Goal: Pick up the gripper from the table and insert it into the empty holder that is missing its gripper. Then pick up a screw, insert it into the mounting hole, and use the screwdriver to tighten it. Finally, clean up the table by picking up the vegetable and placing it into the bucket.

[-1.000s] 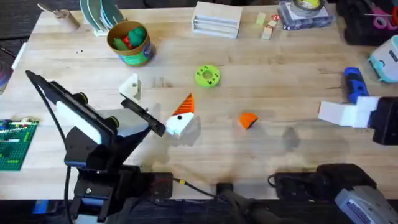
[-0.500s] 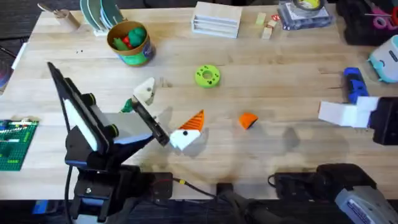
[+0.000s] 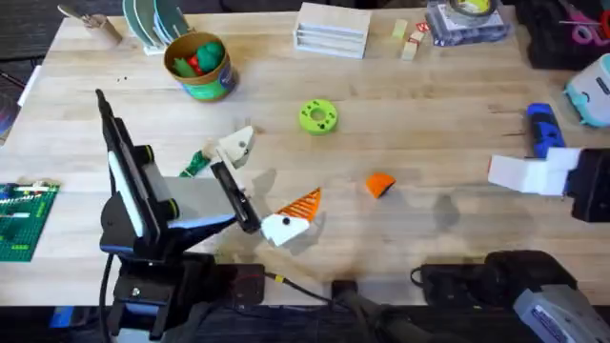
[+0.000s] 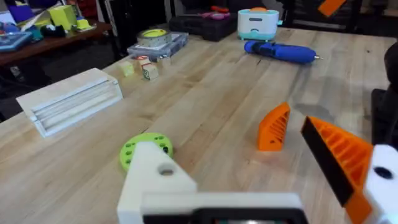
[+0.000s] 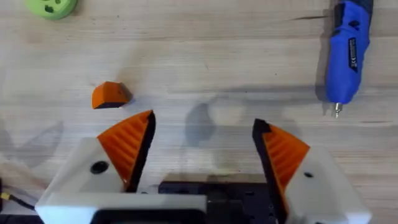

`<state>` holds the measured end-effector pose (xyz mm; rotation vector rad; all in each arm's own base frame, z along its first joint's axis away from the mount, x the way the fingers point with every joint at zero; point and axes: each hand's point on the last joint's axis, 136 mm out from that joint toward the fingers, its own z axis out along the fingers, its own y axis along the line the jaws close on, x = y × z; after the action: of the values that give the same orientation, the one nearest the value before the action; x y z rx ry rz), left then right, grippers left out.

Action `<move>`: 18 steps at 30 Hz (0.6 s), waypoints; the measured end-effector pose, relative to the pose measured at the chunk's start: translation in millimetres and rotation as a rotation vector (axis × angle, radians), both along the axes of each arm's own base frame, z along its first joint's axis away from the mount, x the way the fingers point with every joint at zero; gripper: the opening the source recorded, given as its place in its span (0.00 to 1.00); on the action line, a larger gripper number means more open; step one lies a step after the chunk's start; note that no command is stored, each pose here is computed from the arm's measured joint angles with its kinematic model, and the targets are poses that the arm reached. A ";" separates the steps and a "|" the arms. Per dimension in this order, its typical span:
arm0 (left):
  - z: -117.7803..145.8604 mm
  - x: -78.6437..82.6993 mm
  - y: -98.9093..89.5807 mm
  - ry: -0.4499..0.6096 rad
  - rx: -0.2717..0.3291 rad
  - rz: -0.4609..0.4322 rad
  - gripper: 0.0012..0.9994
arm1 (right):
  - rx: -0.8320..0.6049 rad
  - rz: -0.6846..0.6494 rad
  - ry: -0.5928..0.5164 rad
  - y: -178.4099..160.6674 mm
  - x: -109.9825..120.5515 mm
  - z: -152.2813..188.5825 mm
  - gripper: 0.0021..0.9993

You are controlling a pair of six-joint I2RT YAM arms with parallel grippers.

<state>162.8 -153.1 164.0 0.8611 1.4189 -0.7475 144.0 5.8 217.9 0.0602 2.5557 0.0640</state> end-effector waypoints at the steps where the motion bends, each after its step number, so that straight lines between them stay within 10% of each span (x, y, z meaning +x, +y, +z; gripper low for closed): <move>1: 0.0 -0.2 -0.1 0.000 0.000 -0.001 0.99 | 0.000 0.000 0.000 0.0 0.0 0.0 0.99; 18: 0.6 -10.7 -5.9 0.019 -0.015 -0.070 0.99 | 0.000 0.000 0.000 0.0 0.0 0.0 0.99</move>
<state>152.1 -159.0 164.7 0.8985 1.4040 -0.8200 144.0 5.8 217.9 0.0602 2.5557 0.0640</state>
